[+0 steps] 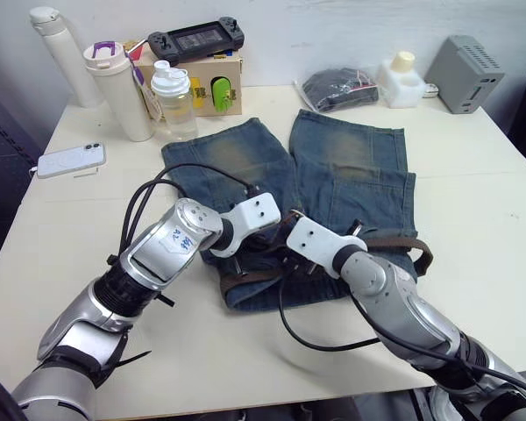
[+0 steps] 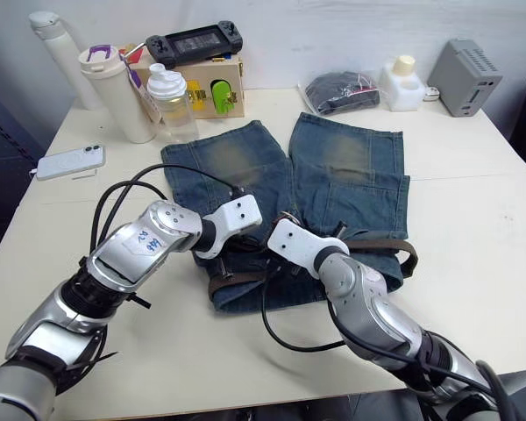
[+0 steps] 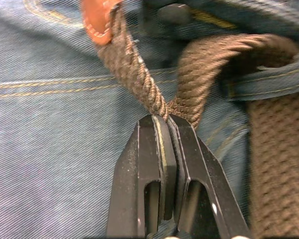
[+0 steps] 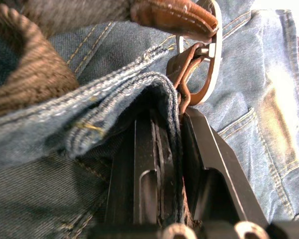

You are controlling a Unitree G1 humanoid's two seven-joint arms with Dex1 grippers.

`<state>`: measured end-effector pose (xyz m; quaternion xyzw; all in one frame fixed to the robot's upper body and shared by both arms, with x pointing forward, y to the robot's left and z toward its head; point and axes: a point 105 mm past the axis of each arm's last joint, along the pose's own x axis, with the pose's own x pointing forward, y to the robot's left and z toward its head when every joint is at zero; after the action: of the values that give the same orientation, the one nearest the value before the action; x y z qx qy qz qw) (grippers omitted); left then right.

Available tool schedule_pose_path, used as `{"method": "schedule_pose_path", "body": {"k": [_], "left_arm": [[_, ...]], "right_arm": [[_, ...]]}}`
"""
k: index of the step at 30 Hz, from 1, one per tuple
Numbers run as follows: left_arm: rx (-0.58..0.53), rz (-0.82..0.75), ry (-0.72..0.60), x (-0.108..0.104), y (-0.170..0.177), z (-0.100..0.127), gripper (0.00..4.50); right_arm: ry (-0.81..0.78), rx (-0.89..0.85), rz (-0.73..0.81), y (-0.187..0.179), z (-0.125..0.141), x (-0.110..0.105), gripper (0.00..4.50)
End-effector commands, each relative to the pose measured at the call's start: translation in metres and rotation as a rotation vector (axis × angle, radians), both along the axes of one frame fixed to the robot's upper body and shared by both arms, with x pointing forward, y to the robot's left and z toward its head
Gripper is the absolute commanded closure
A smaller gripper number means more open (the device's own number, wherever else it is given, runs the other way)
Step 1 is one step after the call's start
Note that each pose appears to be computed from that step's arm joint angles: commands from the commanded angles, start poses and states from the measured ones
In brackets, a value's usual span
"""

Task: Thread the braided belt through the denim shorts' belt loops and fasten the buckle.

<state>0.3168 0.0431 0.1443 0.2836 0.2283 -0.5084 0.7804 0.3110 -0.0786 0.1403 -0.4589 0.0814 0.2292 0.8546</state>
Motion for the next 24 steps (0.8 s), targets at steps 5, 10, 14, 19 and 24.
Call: {"method": "schedule_pose_path", "body": {"k": [5, 10, 14, 19, 24], "left_arm": [[-0.130, -0.027, -0.046, -0.009, -0.019, 0.026, 4.50], [-0.112, 0.041, -0.066, 0.000, -0.007, 0.021, 4.50], [-0.101, 0.069, -0.079, 0.002, 0.007, 0.021, 4.50], [-0.108, 0.118, -0.104, 0.006, 0.029, 0.024, 4.50], [-0.169, 0.088, -0.099, 0.001, 0.018, 0.032, 4.50]], "right_arm": [[0.043, -0.050, 0.086, 0.012, -0.013, -0.008, 4.49], [0.052, -0.062, 0.111, 0.014, -0.018, -0.012, 4.49], [0.052, -0.054, 0.093, 0.010, -0.018, -0.012, 4.49], [0.042, -0.052, 0.086, 0.006, -0.017, -0.010, 4.49], [0.047, -0.047, 0.097, 0.008, -0.018, -0.011, 4.49]]}}
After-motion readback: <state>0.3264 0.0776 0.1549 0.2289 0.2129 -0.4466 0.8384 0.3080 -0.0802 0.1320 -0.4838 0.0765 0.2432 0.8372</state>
